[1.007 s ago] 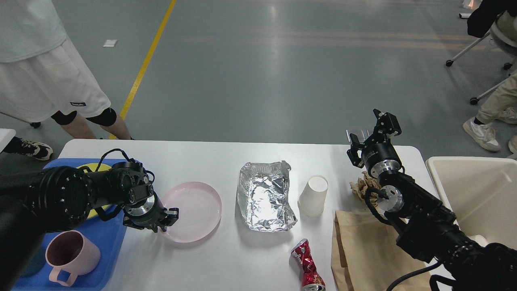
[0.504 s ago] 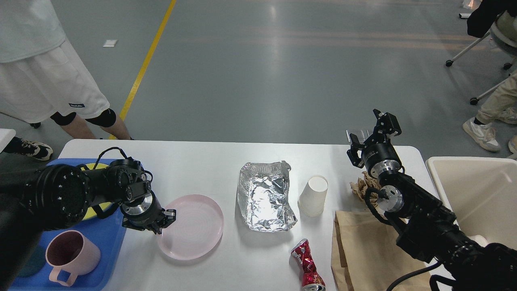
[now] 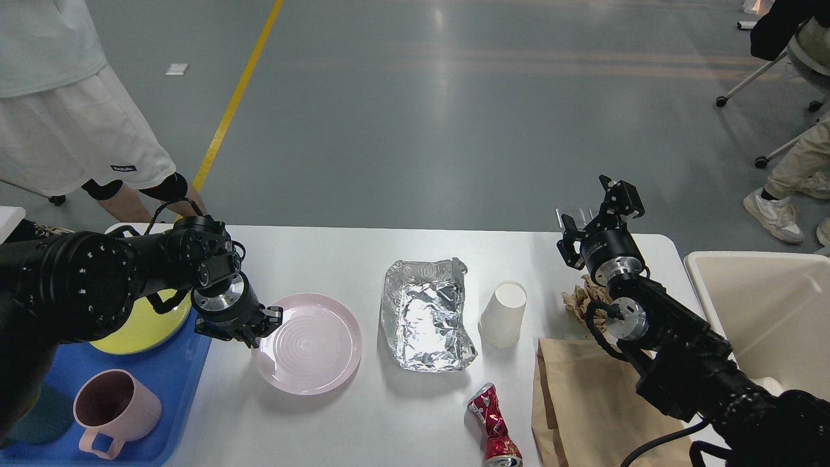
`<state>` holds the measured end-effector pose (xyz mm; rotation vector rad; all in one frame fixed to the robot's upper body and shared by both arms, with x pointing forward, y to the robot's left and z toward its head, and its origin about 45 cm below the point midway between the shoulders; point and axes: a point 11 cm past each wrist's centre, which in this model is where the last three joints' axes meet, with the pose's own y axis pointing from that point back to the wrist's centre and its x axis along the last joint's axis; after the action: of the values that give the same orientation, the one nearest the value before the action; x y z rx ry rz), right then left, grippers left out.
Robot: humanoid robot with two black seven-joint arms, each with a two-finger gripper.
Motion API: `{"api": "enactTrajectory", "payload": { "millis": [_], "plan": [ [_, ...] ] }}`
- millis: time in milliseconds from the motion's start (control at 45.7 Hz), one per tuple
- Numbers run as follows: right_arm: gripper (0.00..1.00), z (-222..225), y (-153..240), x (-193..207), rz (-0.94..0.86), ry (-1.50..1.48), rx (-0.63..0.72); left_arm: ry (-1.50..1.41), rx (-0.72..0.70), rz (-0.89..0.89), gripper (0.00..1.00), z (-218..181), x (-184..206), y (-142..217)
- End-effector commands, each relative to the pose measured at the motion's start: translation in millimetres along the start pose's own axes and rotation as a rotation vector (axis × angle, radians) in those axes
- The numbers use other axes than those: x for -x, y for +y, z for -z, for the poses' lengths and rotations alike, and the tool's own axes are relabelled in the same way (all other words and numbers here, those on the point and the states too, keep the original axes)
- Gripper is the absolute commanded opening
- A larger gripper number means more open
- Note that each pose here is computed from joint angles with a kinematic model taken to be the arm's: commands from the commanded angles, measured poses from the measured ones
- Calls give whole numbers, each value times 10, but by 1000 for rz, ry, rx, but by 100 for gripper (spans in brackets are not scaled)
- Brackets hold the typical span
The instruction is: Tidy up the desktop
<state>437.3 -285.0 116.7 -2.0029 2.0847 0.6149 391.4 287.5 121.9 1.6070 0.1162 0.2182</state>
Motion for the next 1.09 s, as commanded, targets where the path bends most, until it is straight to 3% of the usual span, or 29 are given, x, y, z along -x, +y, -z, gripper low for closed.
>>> {"api": "enactTrajectory", "payload": {
  "millis": [0,307,635,854,1073],
  "plan": [
    [100,0,0,-1,0,0,0,-5,7,-22,0,-36,-105,139],
    [100,5,-3,-1,-1,0,-1,24,15,-42,0,90,-321,486],
    [100,0,0,-1,0,0,0,289,29,-118,0,1191,-489,777],
    [100,0,0,-1,0,0,0,341,21,-139,0,1434,-480,771],
    [100,0,0,-1,0,0,0,431,-46,-244,0,2045,-588,887]
  ]
}}
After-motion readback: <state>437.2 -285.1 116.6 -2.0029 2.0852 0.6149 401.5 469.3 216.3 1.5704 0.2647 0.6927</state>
